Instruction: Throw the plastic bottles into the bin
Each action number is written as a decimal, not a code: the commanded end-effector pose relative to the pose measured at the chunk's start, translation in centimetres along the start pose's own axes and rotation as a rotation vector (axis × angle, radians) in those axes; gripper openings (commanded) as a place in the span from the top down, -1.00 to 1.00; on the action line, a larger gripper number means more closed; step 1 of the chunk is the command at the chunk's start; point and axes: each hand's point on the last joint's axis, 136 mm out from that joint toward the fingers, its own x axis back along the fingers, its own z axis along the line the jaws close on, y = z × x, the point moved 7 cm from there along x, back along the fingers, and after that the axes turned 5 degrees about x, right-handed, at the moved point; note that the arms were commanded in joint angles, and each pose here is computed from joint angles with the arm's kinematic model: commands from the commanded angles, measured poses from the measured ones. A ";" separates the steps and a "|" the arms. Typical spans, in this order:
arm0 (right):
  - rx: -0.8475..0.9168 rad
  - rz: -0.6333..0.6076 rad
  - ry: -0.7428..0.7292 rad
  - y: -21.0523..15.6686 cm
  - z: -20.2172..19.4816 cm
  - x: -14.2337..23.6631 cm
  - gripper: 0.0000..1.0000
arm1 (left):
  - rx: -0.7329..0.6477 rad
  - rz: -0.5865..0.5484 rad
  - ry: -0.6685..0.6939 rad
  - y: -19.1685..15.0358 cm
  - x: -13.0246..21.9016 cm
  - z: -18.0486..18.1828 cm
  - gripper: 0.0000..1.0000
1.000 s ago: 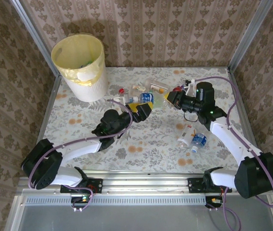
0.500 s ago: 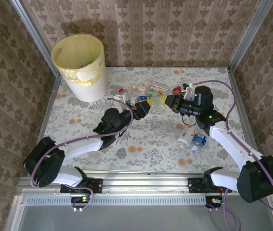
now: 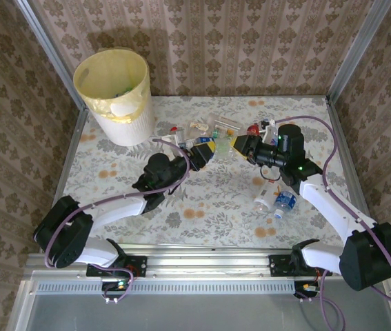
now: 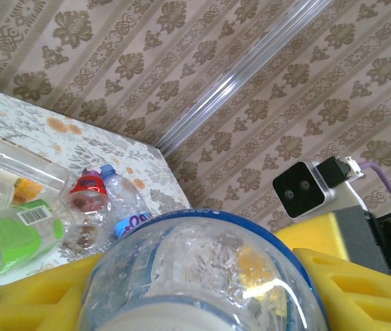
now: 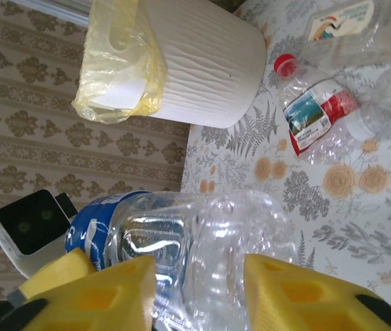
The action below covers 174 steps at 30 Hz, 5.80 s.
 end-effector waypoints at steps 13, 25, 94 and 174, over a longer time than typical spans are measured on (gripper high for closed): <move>0.154 -0.005 -0.058 -1.3 0.7 2.3 -1.00 | -0.150 -0.045 -0.002 4.2 3.0 -2.6 0.28; 0.234 0.021 -0.134 -2.1 -0.2 3.1 -1.00 | -0.280 -0.105 0.112 8.6 7.6 -3.3 0.30; 0.214 0.093 -0.353 -5.8 -3.8 6.2 -1.00 | -0.682 -0.367 0.571 35.9 14.9 -11.0 -1.00; 0.054 0.225 -0.901 -10.2 -16.7 3.6 -0.63 | -0.547 -0.018 0.206 19.4 11.7 -10.2 -0.99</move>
